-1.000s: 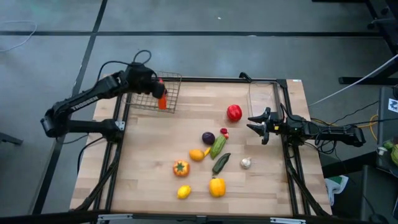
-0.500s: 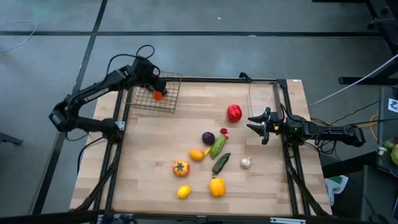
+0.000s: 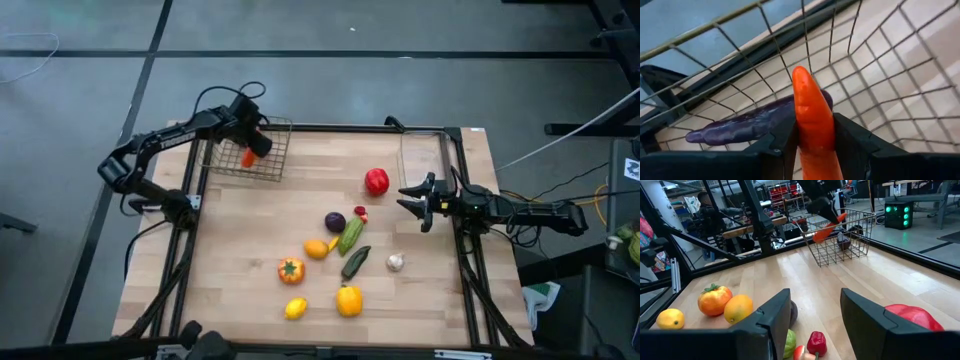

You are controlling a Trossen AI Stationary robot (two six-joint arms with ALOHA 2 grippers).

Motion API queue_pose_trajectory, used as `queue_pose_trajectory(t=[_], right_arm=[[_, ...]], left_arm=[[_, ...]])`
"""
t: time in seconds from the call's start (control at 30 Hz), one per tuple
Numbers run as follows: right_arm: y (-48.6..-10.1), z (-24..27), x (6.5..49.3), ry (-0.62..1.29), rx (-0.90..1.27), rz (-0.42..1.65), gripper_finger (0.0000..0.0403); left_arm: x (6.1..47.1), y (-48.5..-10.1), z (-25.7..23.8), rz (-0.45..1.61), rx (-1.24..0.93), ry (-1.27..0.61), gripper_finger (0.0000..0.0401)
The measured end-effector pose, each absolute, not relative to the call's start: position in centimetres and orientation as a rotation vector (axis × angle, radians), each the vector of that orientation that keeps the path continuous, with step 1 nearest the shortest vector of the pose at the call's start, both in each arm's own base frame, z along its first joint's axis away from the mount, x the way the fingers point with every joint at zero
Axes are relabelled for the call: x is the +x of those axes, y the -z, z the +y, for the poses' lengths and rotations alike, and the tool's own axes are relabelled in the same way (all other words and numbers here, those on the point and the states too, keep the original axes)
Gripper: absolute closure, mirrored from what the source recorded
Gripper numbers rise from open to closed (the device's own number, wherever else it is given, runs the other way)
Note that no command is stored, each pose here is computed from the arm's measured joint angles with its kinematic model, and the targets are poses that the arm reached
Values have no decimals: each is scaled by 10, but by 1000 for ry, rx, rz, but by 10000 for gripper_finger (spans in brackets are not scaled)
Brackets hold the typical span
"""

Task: Sort produce into baskets
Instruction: Put the orange carrot into the silver wire basket, then put the top yellow lemon into the transparent bin

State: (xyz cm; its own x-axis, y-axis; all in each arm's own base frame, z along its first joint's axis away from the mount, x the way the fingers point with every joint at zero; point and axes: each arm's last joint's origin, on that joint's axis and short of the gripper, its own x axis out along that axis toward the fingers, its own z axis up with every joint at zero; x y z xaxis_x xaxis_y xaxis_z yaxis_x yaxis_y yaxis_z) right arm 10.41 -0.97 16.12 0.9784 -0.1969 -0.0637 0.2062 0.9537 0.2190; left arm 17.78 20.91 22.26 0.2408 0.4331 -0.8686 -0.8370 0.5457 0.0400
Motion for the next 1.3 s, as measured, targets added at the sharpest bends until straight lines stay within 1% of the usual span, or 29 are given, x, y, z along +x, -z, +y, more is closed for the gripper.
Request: queue_pose_trajectory(t=[0.23,0.5,0.57,0.77,0.9,1.03,1.3], right_arm=[[-161,-10,104,205,227,41,230],[-161,-10,104,205,227,41,230],[-161,-10,104,205,227,41,230],[-161,-10,104,204,227,41,230],[-161,-10,104,205,227,41,230],[-161,-10,104,205,227,41,230],[-161,-10,104,204,227,41,230]], left_arm=[[179,-215,212,1052,-426,-864,292],[179,-215,212,1064,-400,-853,288],[179,-215,212,1065,-398,-856,277],[179,-215,212,1067,-394,-859,215],[179,-215,212,1062,-404,-867,185],[179,-215,212,1060,-403,-868,173],[179,-215,213,1052,-405,-872,175]])
